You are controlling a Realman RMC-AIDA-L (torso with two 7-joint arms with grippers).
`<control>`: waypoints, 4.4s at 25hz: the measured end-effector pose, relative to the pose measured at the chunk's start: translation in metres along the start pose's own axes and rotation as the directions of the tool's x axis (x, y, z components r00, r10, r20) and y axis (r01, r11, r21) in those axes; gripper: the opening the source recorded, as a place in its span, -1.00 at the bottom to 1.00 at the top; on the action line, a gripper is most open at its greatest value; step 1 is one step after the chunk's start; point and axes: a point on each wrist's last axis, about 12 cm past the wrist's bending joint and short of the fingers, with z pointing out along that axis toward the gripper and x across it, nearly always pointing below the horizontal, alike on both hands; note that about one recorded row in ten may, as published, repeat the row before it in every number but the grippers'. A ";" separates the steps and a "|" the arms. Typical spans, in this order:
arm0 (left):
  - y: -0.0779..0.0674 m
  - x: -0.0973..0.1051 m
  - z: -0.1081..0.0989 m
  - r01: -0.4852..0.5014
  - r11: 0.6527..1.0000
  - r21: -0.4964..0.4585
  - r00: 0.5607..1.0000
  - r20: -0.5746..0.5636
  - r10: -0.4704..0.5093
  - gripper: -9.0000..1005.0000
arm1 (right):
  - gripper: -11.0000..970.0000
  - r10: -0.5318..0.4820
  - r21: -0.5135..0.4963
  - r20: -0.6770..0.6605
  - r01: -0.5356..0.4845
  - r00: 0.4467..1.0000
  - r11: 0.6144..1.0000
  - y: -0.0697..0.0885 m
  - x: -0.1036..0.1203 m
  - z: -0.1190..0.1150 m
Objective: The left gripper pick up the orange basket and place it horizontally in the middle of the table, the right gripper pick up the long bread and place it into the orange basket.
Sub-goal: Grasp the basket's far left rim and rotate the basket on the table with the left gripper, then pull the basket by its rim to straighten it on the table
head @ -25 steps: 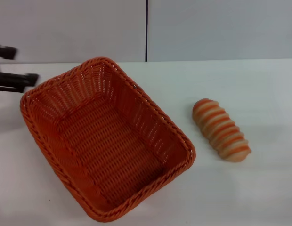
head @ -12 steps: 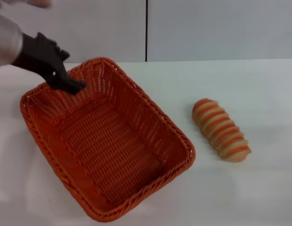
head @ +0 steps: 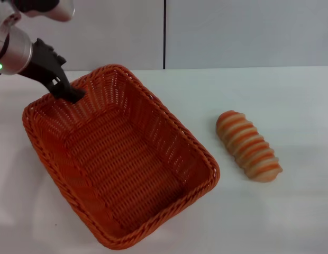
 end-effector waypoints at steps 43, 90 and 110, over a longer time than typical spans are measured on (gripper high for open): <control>-0.019 -0.030 0.051 -0.073 0.987 0.143 0.990 -0.107 0.088 0.06 | 0.52 0.011 -0.001 -0.025 -0.011 1.000 1.000 -0.006 0.003 0.017; 0.010 0.040 0.022 0.735 0.677 0.040 0.672 -0.179 -0.719 -0.61 | 0.52 -0.164 -0.198 -0.155 0.132 0.974 0.971 -0.038 -0.023 0.103; -0.018 0.088 0.017 0.847 0.481 0.226 0.521 -0.170 -0.837 -0.66 | 0.52 -0.142 -0.277 -0.169 0.091 0.975 0.956 -0.013 -0.006 0.123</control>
